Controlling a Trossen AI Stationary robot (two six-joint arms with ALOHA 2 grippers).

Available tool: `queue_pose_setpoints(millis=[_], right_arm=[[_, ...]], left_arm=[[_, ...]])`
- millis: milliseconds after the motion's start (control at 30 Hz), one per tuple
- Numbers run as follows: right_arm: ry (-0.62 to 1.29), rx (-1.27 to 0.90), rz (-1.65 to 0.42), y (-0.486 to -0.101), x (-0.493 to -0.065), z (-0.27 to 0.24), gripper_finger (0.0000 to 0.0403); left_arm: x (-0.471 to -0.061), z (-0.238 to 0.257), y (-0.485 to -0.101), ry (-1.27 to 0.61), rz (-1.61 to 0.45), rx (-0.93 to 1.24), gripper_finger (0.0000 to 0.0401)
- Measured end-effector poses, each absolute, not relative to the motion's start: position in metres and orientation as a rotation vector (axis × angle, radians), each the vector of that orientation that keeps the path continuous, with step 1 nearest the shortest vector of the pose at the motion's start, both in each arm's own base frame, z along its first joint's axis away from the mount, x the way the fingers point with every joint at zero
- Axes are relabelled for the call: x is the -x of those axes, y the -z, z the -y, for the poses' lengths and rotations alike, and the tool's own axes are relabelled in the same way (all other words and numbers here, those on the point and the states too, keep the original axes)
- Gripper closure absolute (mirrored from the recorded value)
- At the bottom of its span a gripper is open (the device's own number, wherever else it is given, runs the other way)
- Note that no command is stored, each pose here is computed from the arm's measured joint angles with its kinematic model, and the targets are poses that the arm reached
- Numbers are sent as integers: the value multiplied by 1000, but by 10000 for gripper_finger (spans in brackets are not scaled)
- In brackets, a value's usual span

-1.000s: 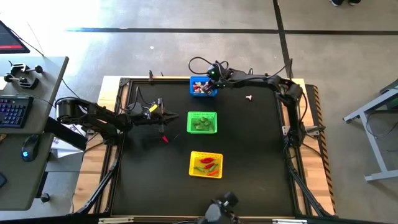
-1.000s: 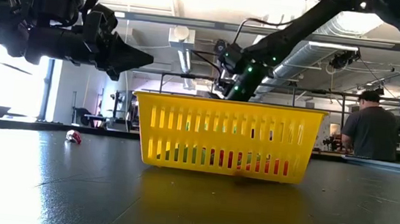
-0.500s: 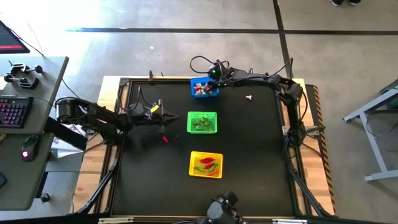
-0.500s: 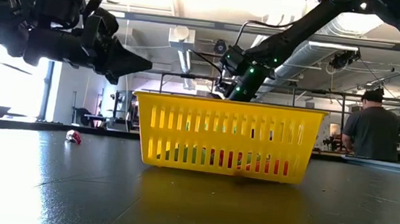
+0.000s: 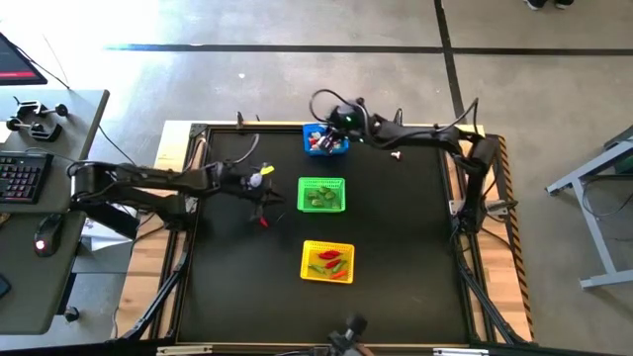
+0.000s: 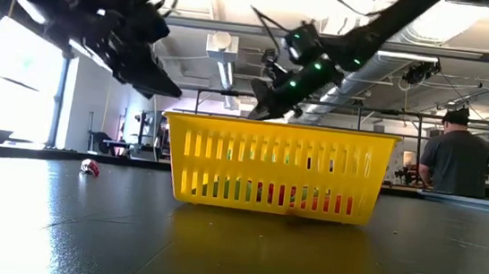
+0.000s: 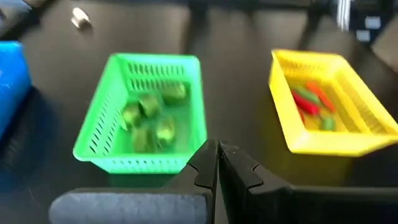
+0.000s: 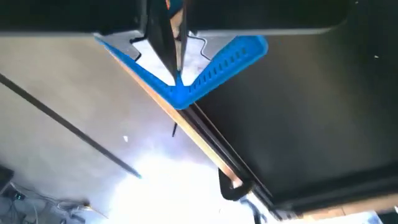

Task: Sort produce into baskets
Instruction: Put the red chili pepper into the yellow bin

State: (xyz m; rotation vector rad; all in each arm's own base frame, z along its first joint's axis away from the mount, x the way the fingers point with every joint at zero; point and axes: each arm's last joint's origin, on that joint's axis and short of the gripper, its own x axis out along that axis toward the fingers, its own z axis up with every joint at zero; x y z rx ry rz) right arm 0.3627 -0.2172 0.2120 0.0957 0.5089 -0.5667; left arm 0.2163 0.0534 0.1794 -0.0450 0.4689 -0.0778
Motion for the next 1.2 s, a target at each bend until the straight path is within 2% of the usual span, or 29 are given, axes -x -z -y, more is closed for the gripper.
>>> queue_pose_setpoints(millis=[200, 367, 500, 733, 900, 1067, 1200], right_arm=[[551, -135, -424, -189, -329, 187, 400], [554, -140, -447, -184, -299, 154, 402], [583, -138, -434, -187, -276, 130, 402], [540, -131, -406, -189, -246, 100, 402], [541, -123, -381, -193, -237, 91, 403], [550, -109, -380, -194, -237, 90, 403], [548, -97, -400, -193, -236, 90, 403]], left_arm=[[-221, -44, -207, 138, -715, -5, 401], [-225, -33, -213, 88, -940, -65, 394], [-228, -20, -202, 156, -1080, -117, 365], [-232, -8, -170, 163, -1329, -195, 290], [-236, -7, -155, 165, -1406, -259, 255], [-239, -9, -147, 150, -1437, -303, 255], [-240, -8, -143, 165, -1443, -291, 286]])
